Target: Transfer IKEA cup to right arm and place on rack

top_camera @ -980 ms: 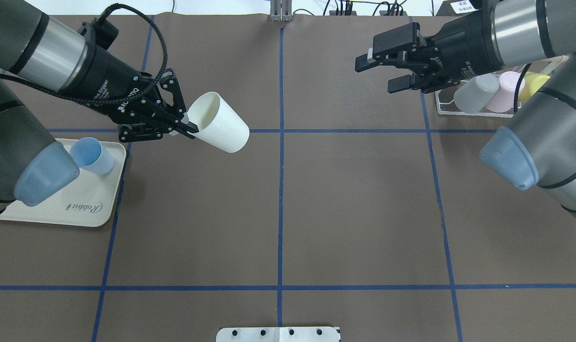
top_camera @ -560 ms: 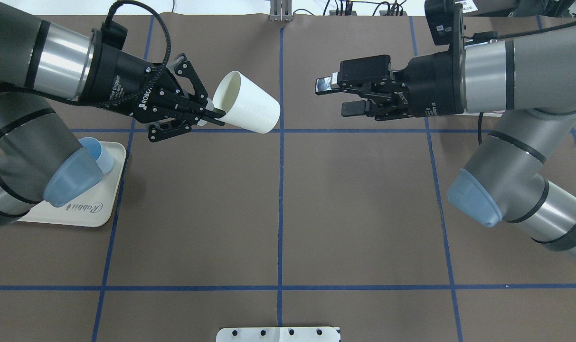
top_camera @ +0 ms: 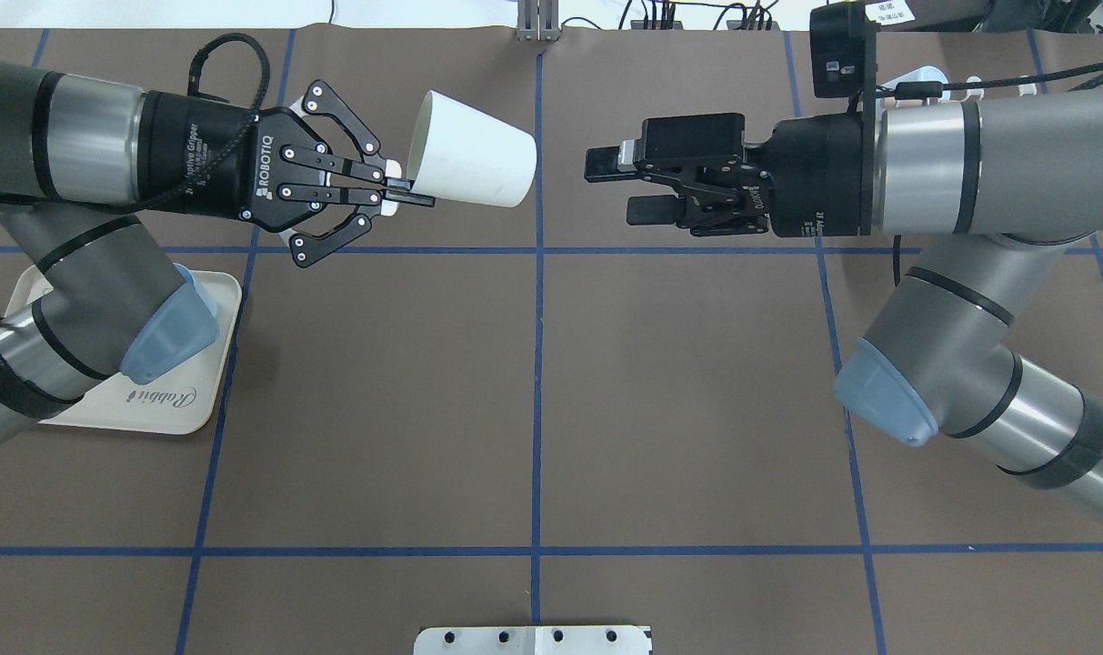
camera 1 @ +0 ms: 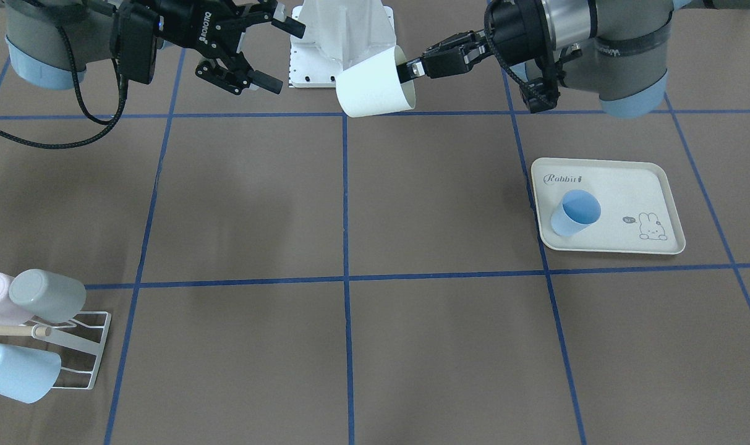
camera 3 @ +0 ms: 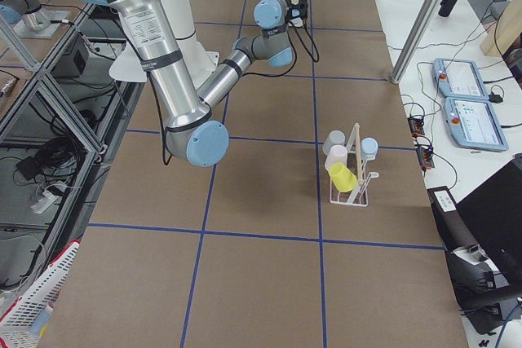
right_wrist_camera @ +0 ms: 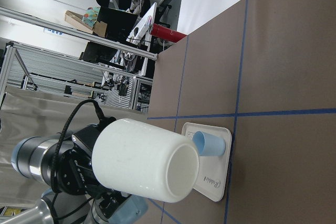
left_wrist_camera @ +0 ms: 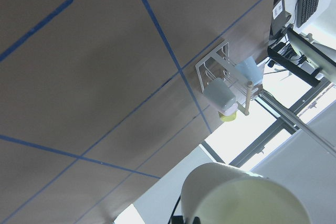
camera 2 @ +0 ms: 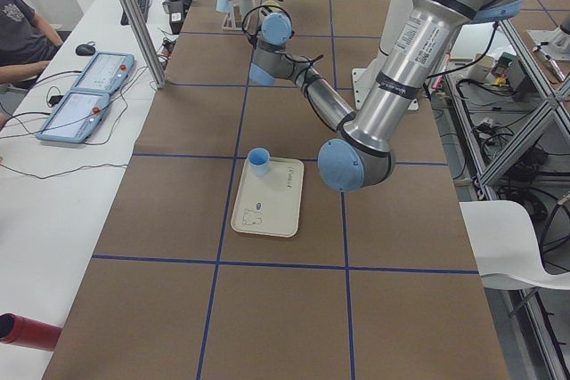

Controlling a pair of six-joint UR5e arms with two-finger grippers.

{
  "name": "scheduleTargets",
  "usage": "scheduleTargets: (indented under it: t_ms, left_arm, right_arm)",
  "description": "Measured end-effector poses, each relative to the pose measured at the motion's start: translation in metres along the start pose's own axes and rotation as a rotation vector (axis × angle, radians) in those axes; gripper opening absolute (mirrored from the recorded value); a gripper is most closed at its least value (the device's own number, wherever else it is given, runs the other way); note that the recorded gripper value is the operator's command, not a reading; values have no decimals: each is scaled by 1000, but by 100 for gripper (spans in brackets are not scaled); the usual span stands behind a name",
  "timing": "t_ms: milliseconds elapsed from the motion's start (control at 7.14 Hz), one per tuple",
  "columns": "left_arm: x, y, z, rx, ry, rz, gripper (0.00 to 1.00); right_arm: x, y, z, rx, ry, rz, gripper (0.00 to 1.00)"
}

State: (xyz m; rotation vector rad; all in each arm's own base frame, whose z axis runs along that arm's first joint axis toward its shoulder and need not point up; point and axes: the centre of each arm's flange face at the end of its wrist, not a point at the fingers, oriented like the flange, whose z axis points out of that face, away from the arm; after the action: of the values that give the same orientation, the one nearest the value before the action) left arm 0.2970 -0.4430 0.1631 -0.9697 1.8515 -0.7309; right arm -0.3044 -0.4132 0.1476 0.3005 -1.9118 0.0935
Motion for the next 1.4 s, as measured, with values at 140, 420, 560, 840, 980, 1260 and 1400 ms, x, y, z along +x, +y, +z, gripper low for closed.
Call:
scheduleTargets:
  t_ms: [140,420,560,840,980,1260,1400]
  left_arm:
    - [0,3,-6,-50,41,-114,0]
    - [-3,7,-14,-115,59,-257,0]
    - [-6,7,-18,-131,58,-295,0]
    - [-8,13,-21,-151,55,-341,0]
    - [-9,15,-23,-157,53,-356,0]
    - [-10,20,-24,-168,49,-371,0]
    - [-10,24,-26,-174,47,-379,0]
  right_arm:
    - [1,3,3,9,-39,-9,94]
    - [14,17,15,23,-148,-4,93]
    - [17,25,22,32,-209,25,94]
    - [10,29,41,37,-304,97,94]
    - [4,26,50,43,-337,124,94]
    - [-8,19,64,54,-377,155,94]
    - [-10,17,67,57,-389,162,94]
